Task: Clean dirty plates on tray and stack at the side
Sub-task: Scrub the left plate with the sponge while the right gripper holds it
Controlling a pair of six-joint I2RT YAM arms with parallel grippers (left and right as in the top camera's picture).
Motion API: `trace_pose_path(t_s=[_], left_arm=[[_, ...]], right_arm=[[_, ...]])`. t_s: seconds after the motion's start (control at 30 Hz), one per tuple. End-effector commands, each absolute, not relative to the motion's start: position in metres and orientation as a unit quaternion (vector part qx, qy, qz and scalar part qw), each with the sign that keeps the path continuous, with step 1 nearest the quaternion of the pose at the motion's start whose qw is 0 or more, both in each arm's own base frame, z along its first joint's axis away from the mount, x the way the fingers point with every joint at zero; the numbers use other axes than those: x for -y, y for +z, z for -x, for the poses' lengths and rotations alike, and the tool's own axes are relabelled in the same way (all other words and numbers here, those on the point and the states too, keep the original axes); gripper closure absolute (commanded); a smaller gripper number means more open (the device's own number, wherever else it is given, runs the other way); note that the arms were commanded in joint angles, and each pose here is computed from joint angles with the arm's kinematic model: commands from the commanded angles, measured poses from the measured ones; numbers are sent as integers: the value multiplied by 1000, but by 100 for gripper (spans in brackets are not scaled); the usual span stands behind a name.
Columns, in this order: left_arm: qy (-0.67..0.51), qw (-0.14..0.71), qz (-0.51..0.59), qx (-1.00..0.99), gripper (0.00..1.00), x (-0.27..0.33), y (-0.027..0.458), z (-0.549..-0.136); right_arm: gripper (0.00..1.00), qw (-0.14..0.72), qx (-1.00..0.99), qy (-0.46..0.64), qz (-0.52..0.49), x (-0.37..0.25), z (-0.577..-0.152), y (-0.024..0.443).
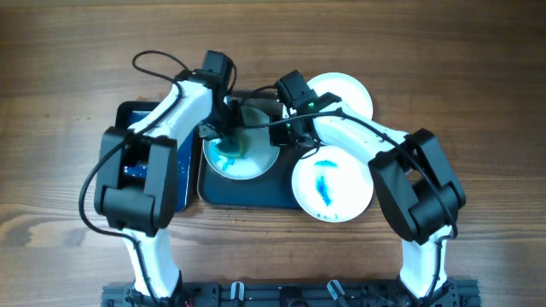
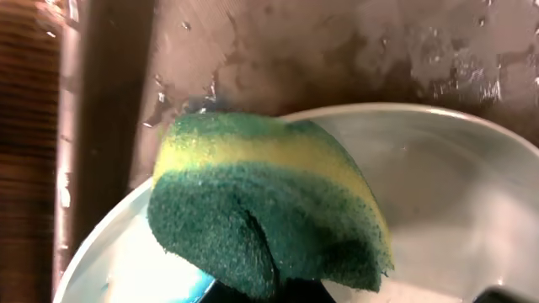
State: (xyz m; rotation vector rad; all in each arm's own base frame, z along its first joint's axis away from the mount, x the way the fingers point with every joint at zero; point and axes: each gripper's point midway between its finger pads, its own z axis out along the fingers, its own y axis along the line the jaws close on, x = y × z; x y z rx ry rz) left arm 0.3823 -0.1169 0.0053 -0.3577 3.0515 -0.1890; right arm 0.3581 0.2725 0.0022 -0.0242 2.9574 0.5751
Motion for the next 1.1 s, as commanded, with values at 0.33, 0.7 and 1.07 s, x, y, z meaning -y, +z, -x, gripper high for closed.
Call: trace_pose_path(t_s=[0.33, 0.7, 1.07], left_arm=[[-212, -85, -146, -962, 96, 185, -16, -310], [118, 196, 159, -960, 96, 85, -14, -427], [-259, -74, -140, -953, 96, 215, -9, -312]], right_arm=[[96, -6, -965, 262, -9, -270, -350, -5], [96, 0, -975, 220, -38, -256, -353, -13], [96, 2, -976, 214, -39, -254, -353, -14]])
